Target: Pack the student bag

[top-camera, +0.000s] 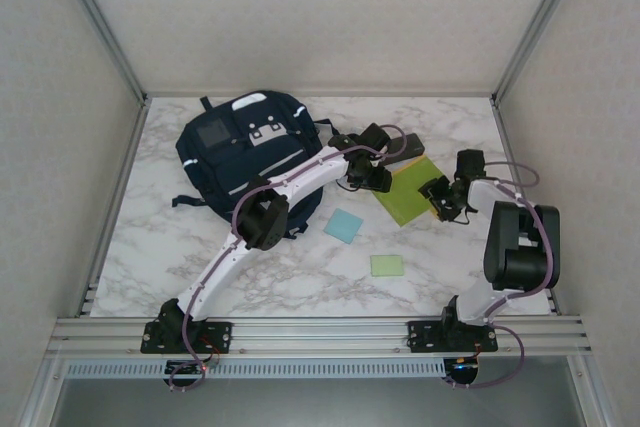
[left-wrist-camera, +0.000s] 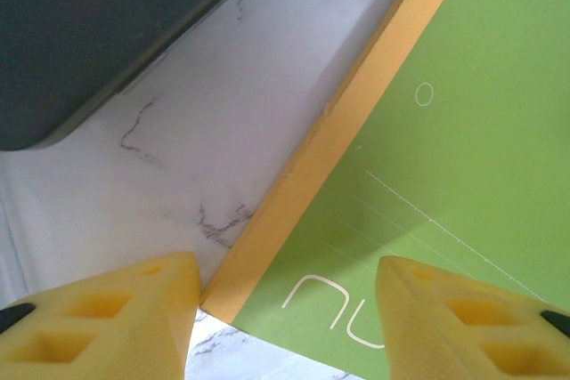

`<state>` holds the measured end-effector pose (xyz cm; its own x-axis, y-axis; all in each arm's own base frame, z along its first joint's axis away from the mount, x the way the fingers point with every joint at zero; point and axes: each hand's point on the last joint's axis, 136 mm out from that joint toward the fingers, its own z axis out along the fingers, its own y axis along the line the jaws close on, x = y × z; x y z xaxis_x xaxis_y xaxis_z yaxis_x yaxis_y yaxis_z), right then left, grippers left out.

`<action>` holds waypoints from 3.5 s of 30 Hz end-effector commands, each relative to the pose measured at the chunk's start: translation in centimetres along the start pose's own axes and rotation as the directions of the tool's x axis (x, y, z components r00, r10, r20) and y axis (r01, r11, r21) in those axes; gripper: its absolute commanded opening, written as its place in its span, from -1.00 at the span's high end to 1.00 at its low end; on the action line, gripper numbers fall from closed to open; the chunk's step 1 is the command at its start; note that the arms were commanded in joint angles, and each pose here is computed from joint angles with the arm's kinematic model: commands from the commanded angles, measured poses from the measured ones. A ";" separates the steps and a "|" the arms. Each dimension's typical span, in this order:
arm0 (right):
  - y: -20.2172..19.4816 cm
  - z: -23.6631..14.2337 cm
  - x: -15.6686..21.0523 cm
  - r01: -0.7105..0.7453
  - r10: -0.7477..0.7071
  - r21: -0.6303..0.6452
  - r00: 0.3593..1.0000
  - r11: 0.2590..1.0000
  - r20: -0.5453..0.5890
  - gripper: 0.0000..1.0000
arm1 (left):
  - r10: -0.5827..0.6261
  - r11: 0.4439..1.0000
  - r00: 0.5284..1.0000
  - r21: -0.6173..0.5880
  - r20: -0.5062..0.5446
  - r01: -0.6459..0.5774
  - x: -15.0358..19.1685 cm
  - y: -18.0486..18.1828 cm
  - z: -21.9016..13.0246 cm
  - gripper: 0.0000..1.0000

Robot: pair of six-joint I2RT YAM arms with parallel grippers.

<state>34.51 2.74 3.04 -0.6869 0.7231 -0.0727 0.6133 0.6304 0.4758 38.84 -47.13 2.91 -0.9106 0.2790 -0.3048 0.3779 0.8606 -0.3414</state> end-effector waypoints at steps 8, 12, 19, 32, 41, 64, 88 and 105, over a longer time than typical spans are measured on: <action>2.2 1.7 -0.6 -0.004 0.004 -0.099 1.000 0.995 -0.008 0.00 | -0.030 0.996 0.987 -0.087 -0.160 0.016 4.7 2.0 2.6 -0.07; 4.9 0.6 -1.8 0.038 -0.035 -0.171 0.999 0.985 0.023 0.10 | -0.033 0.996 0.986 -0.089 -0.164 0.018 4.8 2.1 2.8 -0.06; 7.2 -1.3 -2.4 0.088 -0.074 -0.231 0.995 0.969 0.065 0.16 | -0.035 0.996 0.986 -0.084 -0.166 0.022 4.8 2.0 2.7 -0.05; 7.1 -1.7 -1.6 0.096 -0.083 -0.253 0.995 0.963 0.064 0.61 | -0.047 0.997 0.987 -0.075 -0.153 0.036 4.3 1.6 1.4 -0.05; 7.3 -4.2 -1.3 0.146 -0.136 -0.209 0.989 0.967 0.062 0.98 | -0.153 0.986 0.988 0.069 -0.003 0.153 -1.8 0.5 -9.1 -0.16; 18.1 -14.4 2.2 0.290 -0.350 -0.607 0.936 0.740 0.020 1.00 | -0.483 0.674 0.873 0.667 0.072 0.318 -8.5 -0.4 -16.1 -0.28; 12.3 -12.4 1.9 0.180 -0.179 -0.338 0.983 0.924 0.036 -0.97 | -0.551 0.703 0.815 0.627 0.179 0.337 -8.3 1.3 -19.4 1.00; 23.2 -11.6 13.3 -0.116 0.045 -0.666 0.991 0.737 -0.123 -0.98 | -0.787 0.616 0.380 0.647 0.486 0.450 -9.9 7.9 -25.7 1.00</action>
<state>32.88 22.32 19.51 -0.7652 0.6437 0.0139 0.3244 0.3668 0.8719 46.43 -32.78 20.71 -0.6698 -0.6908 -0.2723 -0.1465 0.4825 -0.8636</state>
